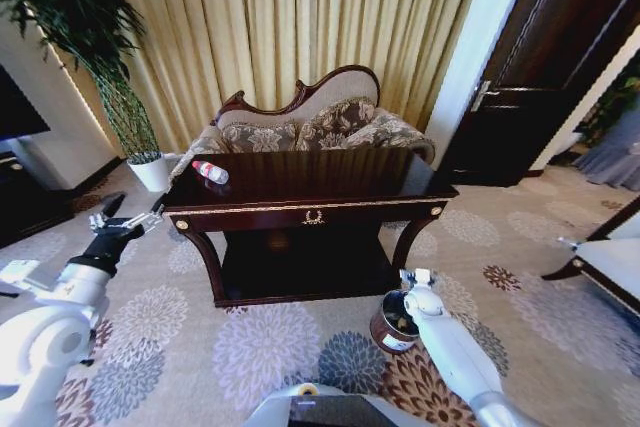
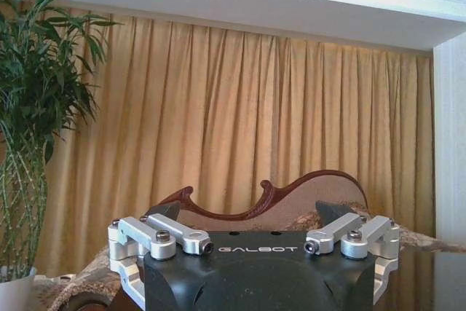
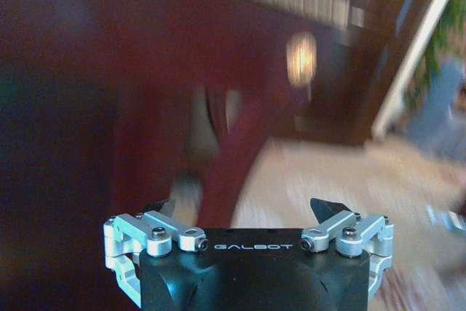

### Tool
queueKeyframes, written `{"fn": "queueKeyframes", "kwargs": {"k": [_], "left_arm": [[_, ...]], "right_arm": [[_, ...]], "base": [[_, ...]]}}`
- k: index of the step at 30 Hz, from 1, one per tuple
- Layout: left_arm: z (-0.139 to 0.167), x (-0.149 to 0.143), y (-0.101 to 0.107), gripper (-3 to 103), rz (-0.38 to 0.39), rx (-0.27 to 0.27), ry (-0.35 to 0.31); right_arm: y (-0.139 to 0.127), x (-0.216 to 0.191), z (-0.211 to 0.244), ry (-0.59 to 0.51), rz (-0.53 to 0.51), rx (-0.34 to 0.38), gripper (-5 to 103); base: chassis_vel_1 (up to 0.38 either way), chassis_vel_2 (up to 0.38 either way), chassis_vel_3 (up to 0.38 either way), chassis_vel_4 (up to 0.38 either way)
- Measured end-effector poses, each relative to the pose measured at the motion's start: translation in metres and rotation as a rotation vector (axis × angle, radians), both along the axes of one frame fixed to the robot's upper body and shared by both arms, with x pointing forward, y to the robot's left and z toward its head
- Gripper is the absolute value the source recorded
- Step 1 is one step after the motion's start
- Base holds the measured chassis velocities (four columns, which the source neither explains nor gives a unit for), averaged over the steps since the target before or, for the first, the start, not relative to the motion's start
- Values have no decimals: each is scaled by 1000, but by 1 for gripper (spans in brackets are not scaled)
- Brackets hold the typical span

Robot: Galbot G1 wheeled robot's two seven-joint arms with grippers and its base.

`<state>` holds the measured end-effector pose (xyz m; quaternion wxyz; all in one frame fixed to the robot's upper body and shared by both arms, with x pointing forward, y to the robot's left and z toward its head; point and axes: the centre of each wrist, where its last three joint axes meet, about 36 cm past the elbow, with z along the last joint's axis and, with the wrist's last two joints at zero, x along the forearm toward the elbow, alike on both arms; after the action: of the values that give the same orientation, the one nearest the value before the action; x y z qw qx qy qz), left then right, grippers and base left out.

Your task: Move to the front of the table and place the trash on the table into the trash bin.

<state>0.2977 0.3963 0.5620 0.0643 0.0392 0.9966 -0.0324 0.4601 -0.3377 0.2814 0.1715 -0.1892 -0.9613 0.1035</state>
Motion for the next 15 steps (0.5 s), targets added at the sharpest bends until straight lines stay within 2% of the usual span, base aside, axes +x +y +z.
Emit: {"fn": "queueKeyframes", "kwargs": {"k": [2,3,4,5,7,8,10,11,15], "left_arm": [[0,0,0,100,5,13,-9],[0,0,0,100,5,13,-9],[0,0,-1,100,7,15,-11],[0,0,-1,100,7,15,-11],[1,1,-4,100,11,13,-13],[1,1,-4,100,11,13,-13],[3,1,-7,100,15,9,0],[3,1,-7,100,15,9,0],[8,1,-7,100,23,5,13]], "right_arm": [[15,-3,28,-127,88,17,100],[15,-3,28,-127,88,17,100],[32,-7,54,-200,164,49,100],[32,-7,54,-200,164,49,100],[61,-12,94,-276,267,114,100],[61,-12,94,-276,267,114,100],[86,-20,136,-330,344,187,100],[86,-20,136,-330,344,187,100],[106,-34,193,-373,422,261,100]], "base": [[0,0,0,0],[0,0,0,0],[0,0,0,0],[0,0,0,0],[0,0,0,0],[0,0,0,0],[0,0,0,0],[0,0,0,0],[0,0,0,0]]}}
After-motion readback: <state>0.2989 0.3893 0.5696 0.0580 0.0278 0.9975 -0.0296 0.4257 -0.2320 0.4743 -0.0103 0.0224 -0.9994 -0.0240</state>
